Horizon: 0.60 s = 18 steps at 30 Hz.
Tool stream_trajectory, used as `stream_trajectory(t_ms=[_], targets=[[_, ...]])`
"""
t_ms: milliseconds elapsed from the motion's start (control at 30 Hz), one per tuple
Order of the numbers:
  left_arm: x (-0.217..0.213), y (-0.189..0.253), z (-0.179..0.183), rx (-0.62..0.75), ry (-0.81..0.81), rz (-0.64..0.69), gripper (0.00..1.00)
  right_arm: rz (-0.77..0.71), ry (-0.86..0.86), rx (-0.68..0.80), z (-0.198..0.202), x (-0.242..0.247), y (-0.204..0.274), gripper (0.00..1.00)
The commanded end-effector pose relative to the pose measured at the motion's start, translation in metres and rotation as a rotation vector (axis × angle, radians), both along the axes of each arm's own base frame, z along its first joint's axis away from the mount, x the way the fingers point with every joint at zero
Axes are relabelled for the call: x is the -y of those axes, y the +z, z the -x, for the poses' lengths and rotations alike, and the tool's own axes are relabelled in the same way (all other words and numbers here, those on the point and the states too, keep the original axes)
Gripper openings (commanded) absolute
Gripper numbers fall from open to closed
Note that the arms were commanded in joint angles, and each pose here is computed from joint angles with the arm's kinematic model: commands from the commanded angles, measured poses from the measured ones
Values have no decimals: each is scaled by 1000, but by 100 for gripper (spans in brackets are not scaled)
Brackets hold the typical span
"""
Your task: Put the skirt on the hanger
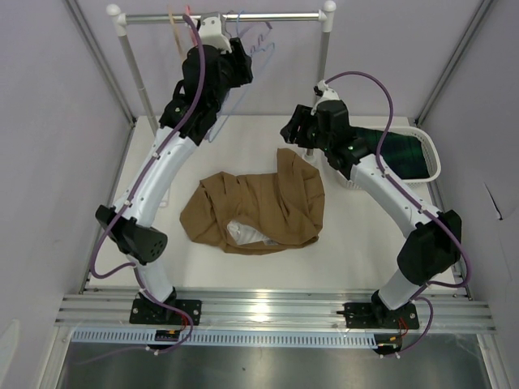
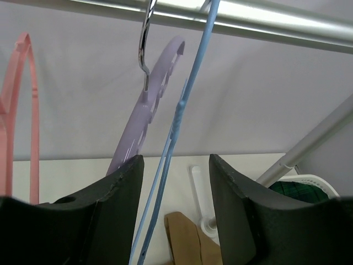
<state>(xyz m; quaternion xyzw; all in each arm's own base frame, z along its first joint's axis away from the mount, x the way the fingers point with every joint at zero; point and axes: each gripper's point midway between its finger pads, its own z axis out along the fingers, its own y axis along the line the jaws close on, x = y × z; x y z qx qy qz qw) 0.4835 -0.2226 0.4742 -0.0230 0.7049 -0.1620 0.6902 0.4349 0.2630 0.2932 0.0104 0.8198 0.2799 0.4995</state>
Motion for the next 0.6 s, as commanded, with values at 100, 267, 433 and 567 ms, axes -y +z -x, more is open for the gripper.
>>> stream_trajectory(t_ms=[100, 267, 433, 567], targets=[[-14, 22, -8, 84, -66, 3, 58, -32, 21, 55, 0, 2, 22, 58], [-10, 16, -17, 95, -128, -20, 59, -22, 19, 53, -1, 6, 20, 58], [2, 17, -22, 136, -250, -15, 59, -20, 22, 54, -2, 9, 21, 58], [12, 19, -27, 159, -303, 3, 58, -12, 25, 57, -3, 11, 22, 58]])
